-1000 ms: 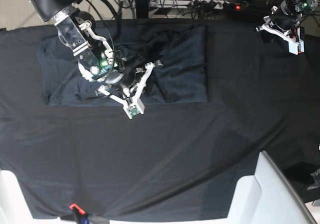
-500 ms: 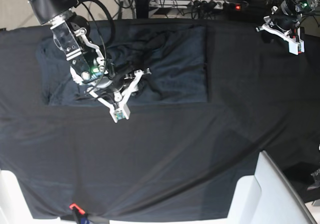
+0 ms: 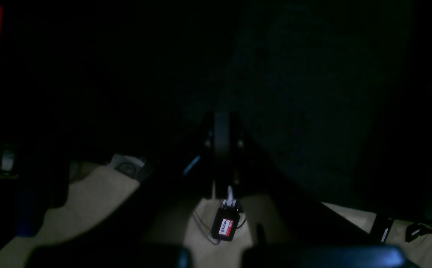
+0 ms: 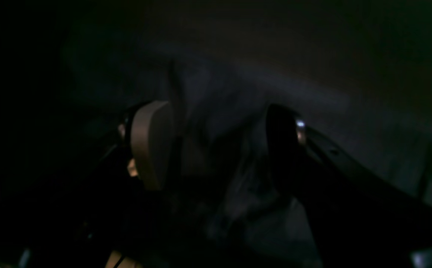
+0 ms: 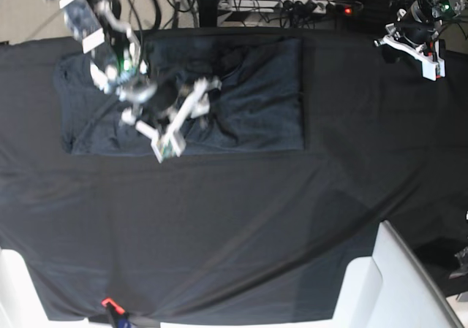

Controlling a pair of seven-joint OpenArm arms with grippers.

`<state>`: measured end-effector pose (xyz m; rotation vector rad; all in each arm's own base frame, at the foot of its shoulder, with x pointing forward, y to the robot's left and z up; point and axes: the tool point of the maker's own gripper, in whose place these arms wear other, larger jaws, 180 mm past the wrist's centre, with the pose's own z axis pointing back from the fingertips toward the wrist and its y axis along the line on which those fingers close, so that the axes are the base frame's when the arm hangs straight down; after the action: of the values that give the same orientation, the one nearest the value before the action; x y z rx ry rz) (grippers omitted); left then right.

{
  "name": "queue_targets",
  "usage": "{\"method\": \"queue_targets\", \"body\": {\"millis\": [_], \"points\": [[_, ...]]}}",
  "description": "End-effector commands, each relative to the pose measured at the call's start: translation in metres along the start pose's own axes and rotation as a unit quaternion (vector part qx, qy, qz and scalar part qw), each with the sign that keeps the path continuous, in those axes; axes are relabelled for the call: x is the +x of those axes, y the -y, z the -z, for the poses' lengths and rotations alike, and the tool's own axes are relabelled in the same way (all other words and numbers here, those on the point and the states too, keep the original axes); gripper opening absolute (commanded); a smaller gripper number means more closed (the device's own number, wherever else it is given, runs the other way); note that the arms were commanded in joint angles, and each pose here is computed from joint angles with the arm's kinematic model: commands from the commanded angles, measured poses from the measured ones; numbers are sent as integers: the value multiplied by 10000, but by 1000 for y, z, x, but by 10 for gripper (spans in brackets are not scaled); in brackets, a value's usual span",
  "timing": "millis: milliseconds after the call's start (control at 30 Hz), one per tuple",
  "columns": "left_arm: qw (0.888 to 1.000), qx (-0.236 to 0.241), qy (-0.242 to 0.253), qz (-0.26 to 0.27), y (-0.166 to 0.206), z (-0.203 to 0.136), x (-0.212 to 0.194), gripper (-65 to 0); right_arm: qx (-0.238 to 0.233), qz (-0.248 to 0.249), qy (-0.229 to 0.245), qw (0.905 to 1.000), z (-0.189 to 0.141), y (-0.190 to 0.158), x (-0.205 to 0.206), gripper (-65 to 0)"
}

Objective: Fold the T-shirt properly
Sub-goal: 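Press the right gripper into the shirt's middle and drag fabric, then move the right gripper to the collar edge and grasp the fabric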

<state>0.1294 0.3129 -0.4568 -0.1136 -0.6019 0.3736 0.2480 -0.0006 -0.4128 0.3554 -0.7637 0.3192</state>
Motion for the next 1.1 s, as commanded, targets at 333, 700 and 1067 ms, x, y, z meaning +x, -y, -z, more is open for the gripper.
{"method": "queue_targets", "body": {"millis": [333,700,1067], "points": [[9998,15,165,90,-4,-4,13,-650,98,336,12,9994,-28,-63,-37,-275],[10000,75,19,-50,-16,4,7,-650,286,97,-306,9991,-23,-72,-39,-273],[9999,52,75,-50,-14,6,12,-650,652,-92,-621,9959,-15,-90,-40,-273]]}}
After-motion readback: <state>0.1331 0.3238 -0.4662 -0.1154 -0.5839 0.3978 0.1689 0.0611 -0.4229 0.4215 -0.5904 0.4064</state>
